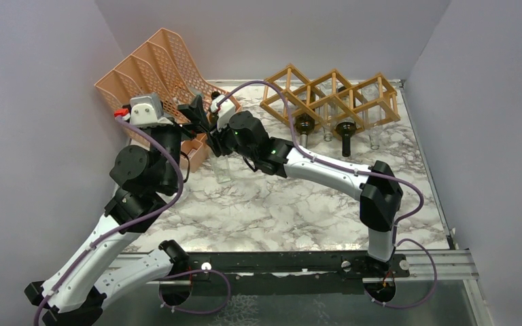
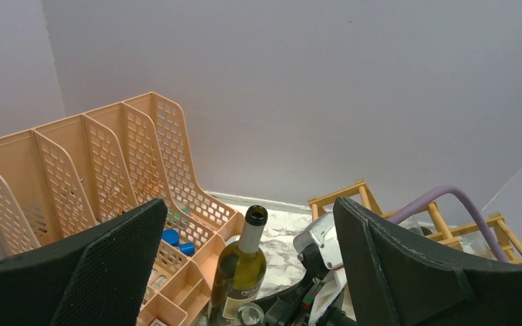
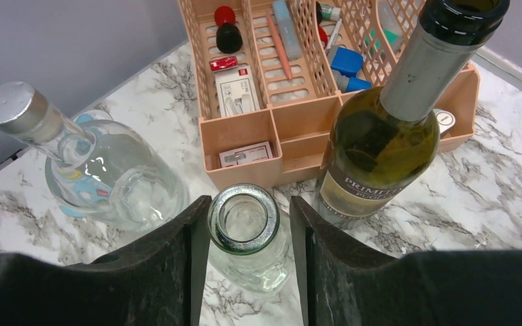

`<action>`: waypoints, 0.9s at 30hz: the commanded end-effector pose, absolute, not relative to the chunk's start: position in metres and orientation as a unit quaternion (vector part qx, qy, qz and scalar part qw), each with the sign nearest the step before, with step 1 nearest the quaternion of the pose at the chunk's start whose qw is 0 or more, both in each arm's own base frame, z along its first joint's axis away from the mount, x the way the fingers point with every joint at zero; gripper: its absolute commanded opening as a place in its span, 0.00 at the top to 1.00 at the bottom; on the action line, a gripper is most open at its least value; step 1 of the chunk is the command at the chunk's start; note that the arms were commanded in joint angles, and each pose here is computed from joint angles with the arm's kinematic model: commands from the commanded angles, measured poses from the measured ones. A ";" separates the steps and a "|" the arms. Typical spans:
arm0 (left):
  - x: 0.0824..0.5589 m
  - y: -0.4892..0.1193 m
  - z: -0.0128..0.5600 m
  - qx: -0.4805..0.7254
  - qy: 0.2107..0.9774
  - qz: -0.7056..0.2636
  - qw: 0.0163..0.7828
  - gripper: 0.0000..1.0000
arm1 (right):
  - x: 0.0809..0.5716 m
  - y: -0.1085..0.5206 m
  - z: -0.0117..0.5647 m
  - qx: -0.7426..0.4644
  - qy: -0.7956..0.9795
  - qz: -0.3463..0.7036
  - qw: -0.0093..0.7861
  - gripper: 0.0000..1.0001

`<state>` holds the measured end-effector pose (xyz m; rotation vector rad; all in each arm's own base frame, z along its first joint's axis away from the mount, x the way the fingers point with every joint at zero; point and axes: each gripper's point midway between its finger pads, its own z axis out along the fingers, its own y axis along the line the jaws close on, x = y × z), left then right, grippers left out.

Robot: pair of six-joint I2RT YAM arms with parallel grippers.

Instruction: Put the wine bottle on the wine rack

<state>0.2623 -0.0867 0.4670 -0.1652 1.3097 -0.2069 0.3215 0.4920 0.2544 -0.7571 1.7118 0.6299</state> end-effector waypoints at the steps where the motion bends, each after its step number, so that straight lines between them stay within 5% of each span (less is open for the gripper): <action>1: 0.264 -0.085 0.468 -0.082 0.603 -0.090 0.788 0.01 | 0.321 0.499 0.261 -0.322 0.714 0.270 0.561 0.51; 10: 0.264 -0.087 0.466 -0.081 0.605 -0.095 0.787 0.01 | 0.321 0.503 0.242 -0.310 0.730 0.276 0.543 0.53; 19: 0.265 -0.090 0.465 -0.079 0.604 -0.100 0.786 0.01 | 0.329 0.479 0.268 -0.268 0.722 0.251 0.586 0.93; 27: 0.268 -0.104 0.464 -0.053 0.603 -0.120 0.787 0.01 | 0.314 0.431 0.307 -0.220 0.716 0.252 0.612 0.97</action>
